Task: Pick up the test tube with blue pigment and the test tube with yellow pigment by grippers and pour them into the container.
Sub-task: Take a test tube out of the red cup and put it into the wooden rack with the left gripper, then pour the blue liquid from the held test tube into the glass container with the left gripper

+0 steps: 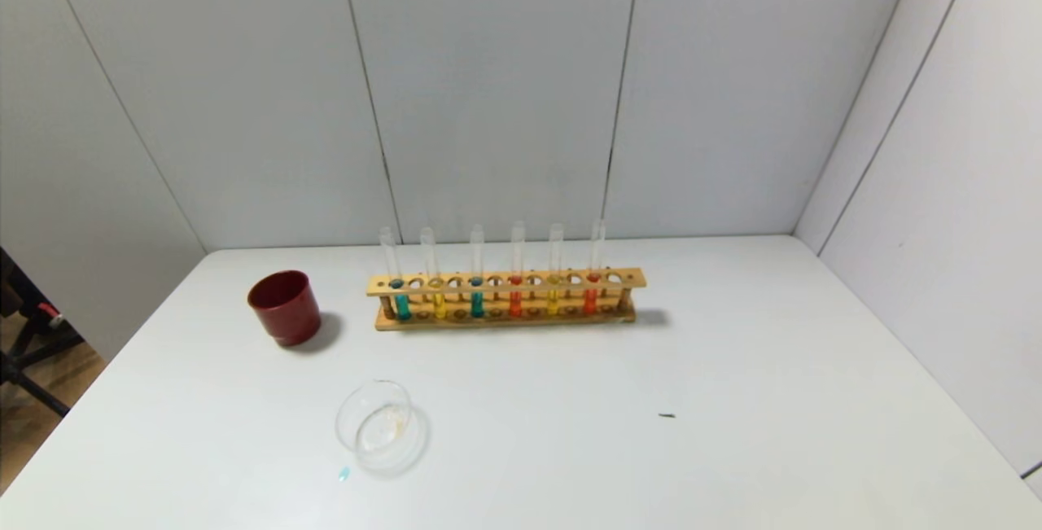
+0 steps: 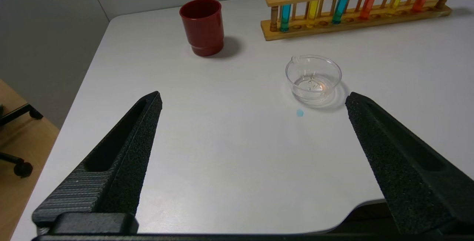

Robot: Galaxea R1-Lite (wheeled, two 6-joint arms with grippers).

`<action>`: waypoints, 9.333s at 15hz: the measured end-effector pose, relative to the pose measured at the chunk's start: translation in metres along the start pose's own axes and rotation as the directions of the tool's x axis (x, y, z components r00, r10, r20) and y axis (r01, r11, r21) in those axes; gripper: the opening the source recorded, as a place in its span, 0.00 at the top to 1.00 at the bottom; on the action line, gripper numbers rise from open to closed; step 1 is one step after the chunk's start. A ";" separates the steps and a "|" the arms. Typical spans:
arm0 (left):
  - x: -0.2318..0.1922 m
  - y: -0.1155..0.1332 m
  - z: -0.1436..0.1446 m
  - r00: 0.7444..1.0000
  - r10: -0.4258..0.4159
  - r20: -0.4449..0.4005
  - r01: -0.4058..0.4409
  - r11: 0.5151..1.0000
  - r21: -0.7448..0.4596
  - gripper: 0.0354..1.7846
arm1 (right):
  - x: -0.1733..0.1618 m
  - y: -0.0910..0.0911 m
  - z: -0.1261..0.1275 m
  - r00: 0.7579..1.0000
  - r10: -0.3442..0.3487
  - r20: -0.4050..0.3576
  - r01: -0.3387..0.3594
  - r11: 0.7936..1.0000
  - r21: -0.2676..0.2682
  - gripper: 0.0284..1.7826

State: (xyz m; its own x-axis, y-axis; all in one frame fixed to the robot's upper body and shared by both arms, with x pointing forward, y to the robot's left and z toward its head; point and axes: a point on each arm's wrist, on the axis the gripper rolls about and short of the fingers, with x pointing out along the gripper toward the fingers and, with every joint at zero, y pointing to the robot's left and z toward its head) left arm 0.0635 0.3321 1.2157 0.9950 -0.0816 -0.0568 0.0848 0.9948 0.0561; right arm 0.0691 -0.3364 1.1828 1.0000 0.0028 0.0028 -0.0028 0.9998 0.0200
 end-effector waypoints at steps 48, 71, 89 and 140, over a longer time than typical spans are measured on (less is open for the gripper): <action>0.374 -0.040 0.010 0.986 -0.142 -0.091 0.146 0.988 0.040 0.02 | 0.000 0.000 0.000 1.000 0.000 -0.001 0.000 1.000 0.000 0.04; 0.398 -0.049 0.009 0.987 -0.151 -0.055 0.153 0.987 0.043 0.02 | 0.000 0.000 0.000 1.000 -0.001 0.000 0.001 1.000 0.000 0.04; 0.400 -0.050 0.009 0.988 -0.152 -0.040 0.154 0.987 0.043 0.84 | 0.000 0.000 0.000 1.000 -0.001 0.000 0.001 1.000 0.000 0.04; 0.295 -0.018 0.049 0.977 -0.107 -0.183 0.138 0.977 0.162 0.84 | 0.000 0.000 0.000 1.000 -0.001 0.000 0.001 1.000 0.000 0.04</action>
State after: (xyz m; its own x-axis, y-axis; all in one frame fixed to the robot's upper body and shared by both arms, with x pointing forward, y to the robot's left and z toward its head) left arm 0.3583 0.2874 1.2467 0.9538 -0.1754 -0.2441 0.2282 0.9510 0.2084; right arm 0.0691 -0.3364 1.1827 1.0000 0.0019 0.0023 -0.0020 0.9998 0.0196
